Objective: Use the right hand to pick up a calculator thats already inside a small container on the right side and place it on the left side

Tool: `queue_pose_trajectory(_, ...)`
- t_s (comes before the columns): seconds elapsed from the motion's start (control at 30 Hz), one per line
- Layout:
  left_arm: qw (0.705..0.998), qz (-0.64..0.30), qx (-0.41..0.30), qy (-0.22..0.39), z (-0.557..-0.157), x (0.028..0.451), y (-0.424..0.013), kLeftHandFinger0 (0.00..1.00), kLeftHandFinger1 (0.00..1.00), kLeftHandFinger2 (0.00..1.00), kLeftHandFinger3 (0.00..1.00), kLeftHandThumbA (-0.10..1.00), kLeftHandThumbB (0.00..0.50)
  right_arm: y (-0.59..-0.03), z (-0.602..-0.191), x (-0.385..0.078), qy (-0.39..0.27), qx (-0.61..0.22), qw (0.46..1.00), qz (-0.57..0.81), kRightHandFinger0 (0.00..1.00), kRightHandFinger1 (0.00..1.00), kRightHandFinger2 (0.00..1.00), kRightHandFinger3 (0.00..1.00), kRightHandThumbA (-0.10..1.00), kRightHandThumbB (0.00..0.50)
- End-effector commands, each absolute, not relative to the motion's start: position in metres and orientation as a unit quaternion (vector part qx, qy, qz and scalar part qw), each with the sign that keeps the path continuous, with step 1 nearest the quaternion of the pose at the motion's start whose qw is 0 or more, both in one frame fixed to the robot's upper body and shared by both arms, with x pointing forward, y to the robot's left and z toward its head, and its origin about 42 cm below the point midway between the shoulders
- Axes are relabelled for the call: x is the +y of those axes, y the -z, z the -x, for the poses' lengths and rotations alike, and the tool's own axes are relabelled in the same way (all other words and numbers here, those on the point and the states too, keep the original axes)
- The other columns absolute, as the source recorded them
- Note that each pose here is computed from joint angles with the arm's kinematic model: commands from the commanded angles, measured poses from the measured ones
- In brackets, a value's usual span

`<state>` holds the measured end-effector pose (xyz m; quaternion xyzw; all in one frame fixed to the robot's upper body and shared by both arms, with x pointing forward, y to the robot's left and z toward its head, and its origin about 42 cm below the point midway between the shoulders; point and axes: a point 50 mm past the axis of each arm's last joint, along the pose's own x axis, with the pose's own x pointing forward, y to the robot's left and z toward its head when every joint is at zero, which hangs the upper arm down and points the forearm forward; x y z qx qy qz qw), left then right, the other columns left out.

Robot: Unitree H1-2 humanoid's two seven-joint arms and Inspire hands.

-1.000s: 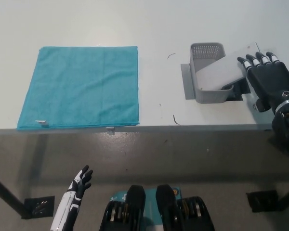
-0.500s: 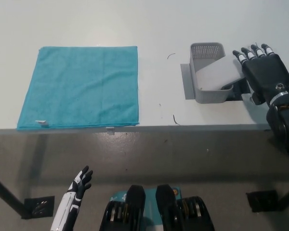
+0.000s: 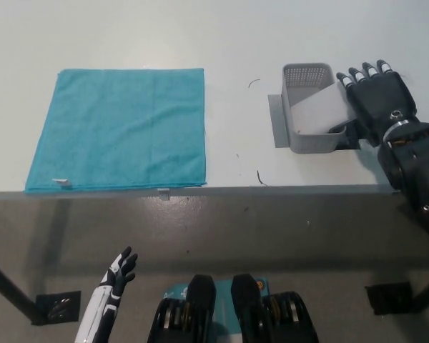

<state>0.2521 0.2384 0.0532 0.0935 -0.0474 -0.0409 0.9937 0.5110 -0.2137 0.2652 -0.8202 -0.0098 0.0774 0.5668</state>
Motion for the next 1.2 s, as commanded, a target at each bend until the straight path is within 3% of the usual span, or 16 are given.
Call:
queue_pose_trajectory(0.0, 0.992, -0.090, -0.080, 0.042, -0.251, 0.240, -0.063, 1.00, 1.00, 1.00, 1.00, 1.00, 0.000, -0.303, -0.529, -0.207, -0.031, -0.047, 0.554, 0.831, 1.00, 1.00, 1.00, 1.00, 1.00, 0.477)
queue_pose_trajectory(0.33, 0.992, -0.091, -0.080, 0.043, -0.248, 0.241, -0.062, 1.00, 1.00, 1.00, 1.00, 1.00, 0.000, -0.287, -0.552, -0.209, -0.029, -0.041, 0.550, 0.833, 1.00, 1.00, 1.00, 1.00, 1.00, 0.472)
queue_pose_trajectory(0.37, 0.992, -0.091, -0.080, 0.043, -0.248, 0.241, -0.062, 1.00, 1.00, 1.00, 1.00, 1.00, 0.000, -0.284, -0.556, -0.211, -0.024, -0.051, 0.545, 0.836, 1.00, 1.00, 1.00, 1.00, 1.00, 0.444)
queue_pose_trajectory(0.4, 0.992, -0.092, -0.079, 0.044, -0.248, 0.241, -0.062, 1.00, 1.00, 1.00, 1.00, 1.00, 0.000, -0.280, -0.563, -0.213, -0.021, -0.054, 0.557, 0.828, 0.97, 1.00, 1.00, 1.00, 0.93, 0.367)
queue_pose_trajectory(0.43, 0.992, -0.091, -0.079, 0.043, -0.248, 0.241, -0.062, 1.00, 1.00, 1.00, 1.00, 1.00, 0.000, -0.278, -0.564, -0.213, -0.015, -0.066, 0.562, 0.825, 0.65, 0.71, 0.83, 1.00, 0.74, 0.231)
queue_pose_trajectory(0.47, 0.992, -0.090, -0.076, 0.045, -0.247, 0.240, -0.061, 1.00, 1.00, 1.00, 1.00, 1.00, 0.000, -0.272, -0.564, -0.218, 0.019, -0.139, 0.551, 0.822, 0.06, 0.12, 0.33, 0.55, 0.29, 0.324)
queue_pose_trajectory(0.5, 0.992, -0.091, -0.076, 0.046, -0.246, 0.240, -0.060, 1.00, 1.00, 1.00, 1.00, 1.00, 0.000, -0.268, -0.563, -0.222, 0.033, -0.172, 0.546, 0.819, 0.01, 0.02, 0.15, 0.34, 0.17, 0.320)
queue_pose_trajectory(0.53, 0.991, -0.093, -0.078, 0.046, -0.250, 0.241, -0.062, 1.00, 1.00, 1.00, 1.00, 1.00, 0.000, -0.270, -0.564, -0.224, 0.039, -0.182, 0.556, 0.810, 0.00, 0.00, 0.06, 0.20, 0.06, 0.320)
queue_pose_trajectory(0.63, 0.991, -0.098, -0.076, 0.044, -0.250, 0.240, -0.063, 1.00, 1.00, 1.00, 1.00, 1.00, 0.000, -0.271, -0.562, -0.229, 0.043, -0.207, 0.588, 0.781, 0.00, 0.00, 0.17, 0.12, -0.09, 0.319)
queue_pose_trajectory(0.7, 0.991, -0.093, -0.078, 0.047, -0.251, 0.240, -0.063, 1.00, 1.00, 1.00, 1.00, 1.00, 0.000, -0.273, -0.562, -0.232, 0.046, -0.212, 0.586, 0.781, 0.00, 0.11, 0.38, 0.07, -0.10, 0.275)
queue_pose_trajectory(0.73, 0.991, -0.093, -0.078, 0.047, -0.251, 0.240, -0.063, 1.00, 1.00, 1.00, 1.00, 1.00, 0.000, -0.273, -0.562, -0.233, 0.047, -0.212, 0.586, 0.780, 0.00, 0.12, 0.40, 0.07, -0.10, 0.232)
queue_pose_trajectory(0.83, 0.992, -0.092, -0.079, 0.045, -0.252, 0.240, -0.063, 1.00, 1.00, 1.00, 1.00, 1.00, 0.000, -0.276, -0.561, -0.240, 0.061, -0.237, 0.597, 0.764, 0.00, 0.16, 0.53, 0.08, -0.10, 0.218)
queue_pose_trajectory(0.9, 0.991, -0.094, -0.078, 0.047, -0.253, 0.240, -0.064, 1.00, 1.00, 1.00, 1.00, 1.00, 0.000, -0.277, -0.561, -0.244, 0.071, -0.245, 0.601, 0.757, 0.00, 0.15, 0.52, 0.08, -0.10, 0.198)
queue_pose_trajectory(0.97, 0.991, -0.097, -0.075, 0.047, -0.252, 0.241, -0.064, 1.00, 1.00, 1.00, 1.00, 1.00, 0.000, -0.278, -0.561, -0.247, 0.080, -0.248, 0.598, 0.758, 0.00, 0.15, 0.52, 0.10, -0.10, 0.116)
queue_pose_trajectory(1.03, 0.991, -0.101, -0.075, 0.049, -0.253, 0.240, -0.064, 1.00, 1.00, 1.00, 1.00, 1.00, 0.000, -0.281, -0.561, -0.250, 0.083, -0.243, 0.624, 0.738, 0.00, 0.17, 0.56, 0.13, -0.10, 0.079)
queue_pose_trajectory(1.17, 0.991, -0.097, -0.076, 0.050, -0.253, 0.240, -0.064, 1.00, 1.00, 1.00, 1.00, 1.00, 0.000, -0.285, -0.561, -0.253, 0.083, -0.247, 0.703, 0.662, 0.00, 0.23, 0.60, 0.08, -0.10, 0.127)
